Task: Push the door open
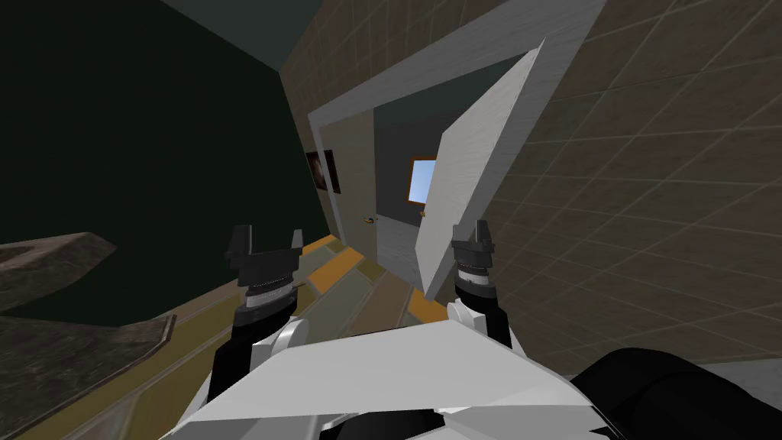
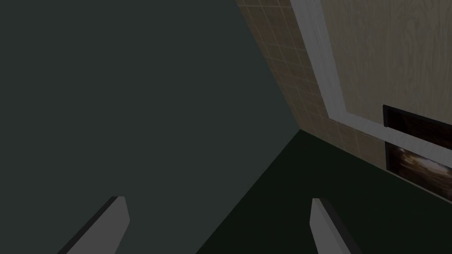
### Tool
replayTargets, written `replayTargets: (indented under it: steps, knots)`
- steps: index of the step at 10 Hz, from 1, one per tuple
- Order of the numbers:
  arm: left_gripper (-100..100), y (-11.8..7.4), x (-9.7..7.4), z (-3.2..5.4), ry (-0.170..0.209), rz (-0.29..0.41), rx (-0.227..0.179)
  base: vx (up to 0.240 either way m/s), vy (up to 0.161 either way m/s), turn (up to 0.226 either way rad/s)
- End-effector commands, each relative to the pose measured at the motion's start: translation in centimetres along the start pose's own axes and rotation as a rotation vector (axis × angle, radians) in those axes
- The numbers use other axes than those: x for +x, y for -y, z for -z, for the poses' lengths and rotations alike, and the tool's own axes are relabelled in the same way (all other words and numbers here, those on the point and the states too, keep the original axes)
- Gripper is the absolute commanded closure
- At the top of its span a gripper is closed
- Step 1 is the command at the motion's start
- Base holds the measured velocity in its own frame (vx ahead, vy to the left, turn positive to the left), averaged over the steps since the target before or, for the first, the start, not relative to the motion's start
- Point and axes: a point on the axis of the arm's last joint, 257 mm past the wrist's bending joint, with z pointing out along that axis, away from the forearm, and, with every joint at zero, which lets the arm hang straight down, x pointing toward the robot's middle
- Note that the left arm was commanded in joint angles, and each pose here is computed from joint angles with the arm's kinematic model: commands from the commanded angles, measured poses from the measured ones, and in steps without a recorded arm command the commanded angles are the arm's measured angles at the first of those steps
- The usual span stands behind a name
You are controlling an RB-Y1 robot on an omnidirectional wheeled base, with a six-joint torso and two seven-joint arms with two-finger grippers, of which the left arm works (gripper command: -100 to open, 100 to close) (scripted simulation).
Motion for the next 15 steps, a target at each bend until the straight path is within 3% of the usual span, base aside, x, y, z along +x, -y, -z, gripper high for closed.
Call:
replayTargets:
  steps: [1, 8, 15]
  knots:
    - [-100, -1.3, 0.3, 0.3, -0.008, 0.008, -0.021, 0.13, 0.116, -0.066]
    - [-100, -6.3, 1.4, 1.65, -0.04, 0.035, -0.101, 0.106, 0.024, -0.009]
    - [-100, -11.9, 3.1, 3.63, -0.08, 0.065, -0.196, 0.097, 0.04, -0.019]
